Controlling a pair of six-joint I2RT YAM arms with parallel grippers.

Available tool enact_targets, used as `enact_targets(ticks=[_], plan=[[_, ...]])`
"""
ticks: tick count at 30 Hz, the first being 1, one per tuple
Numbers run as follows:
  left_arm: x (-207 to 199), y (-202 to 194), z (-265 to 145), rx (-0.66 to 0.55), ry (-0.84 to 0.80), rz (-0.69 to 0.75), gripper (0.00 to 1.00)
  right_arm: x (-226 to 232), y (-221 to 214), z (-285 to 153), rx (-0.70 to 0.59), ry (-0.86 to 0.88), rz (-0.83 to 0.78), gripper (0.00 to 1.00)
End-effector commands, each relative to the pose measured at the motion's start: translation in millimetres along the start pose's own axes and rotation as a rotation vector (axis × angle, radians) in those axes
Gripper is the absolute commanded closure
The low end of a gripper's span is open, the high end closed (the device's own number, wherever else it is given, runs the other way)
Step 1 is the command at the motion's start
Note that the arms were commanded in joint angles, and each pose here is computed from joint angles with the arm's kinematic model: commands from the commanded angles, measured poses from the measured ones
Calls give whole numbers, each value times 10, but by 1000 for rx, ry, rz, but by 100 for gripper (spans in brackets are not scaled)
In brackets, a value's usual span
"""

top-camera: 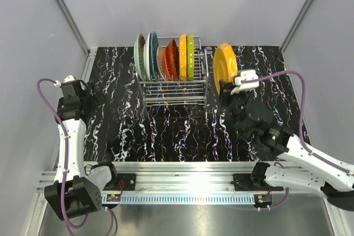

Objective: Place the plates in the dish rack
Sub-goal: Insert the plate into the dish rack

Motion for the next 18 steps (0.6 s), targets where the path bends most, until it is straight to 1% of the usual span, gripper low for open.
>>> enact_targets(ticks=[1,2,3,4,5,9,11,12,18], plan=[[-21,98,-57,-67,-24,17,1,-63,566,228,-133,-38,187,100],[-19,97,-53,-65,-24,16,1,-34,650,268,-128,-12,210,100],[-26,97,-57,-66,-28,17,1,2,644,364,-118,-10,219,100],[-24,96,-54,-64,-28,17,1,-63,663,442,-108,-35,204,100],[-27,99,-57,-67,-30,17,1,-23,788,468,-115,-4,221,100],[-31,94,-52,-66,-35,18,1,31,855,721,-106,19,249,100],[-32,92,-45,-63,-34,16,1,78,824,900,-74,28,249,100],[-32,91,-41,-62,-34,16,1,108,735,1009,-49,27,252,100],[-48,76,-28,-54,-35,23,1,211,648,1233,-32,63,290,100]])
Point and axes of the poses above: each gripper's point midway between its finger pads, its own z axis out along the fingers, its own x axis along the line the jaws close on, y = z × x, the point moved 8 cm from there along -z, back along the fingers, and after that the axes turned 15 degrees about z, right-handed, at the moved point
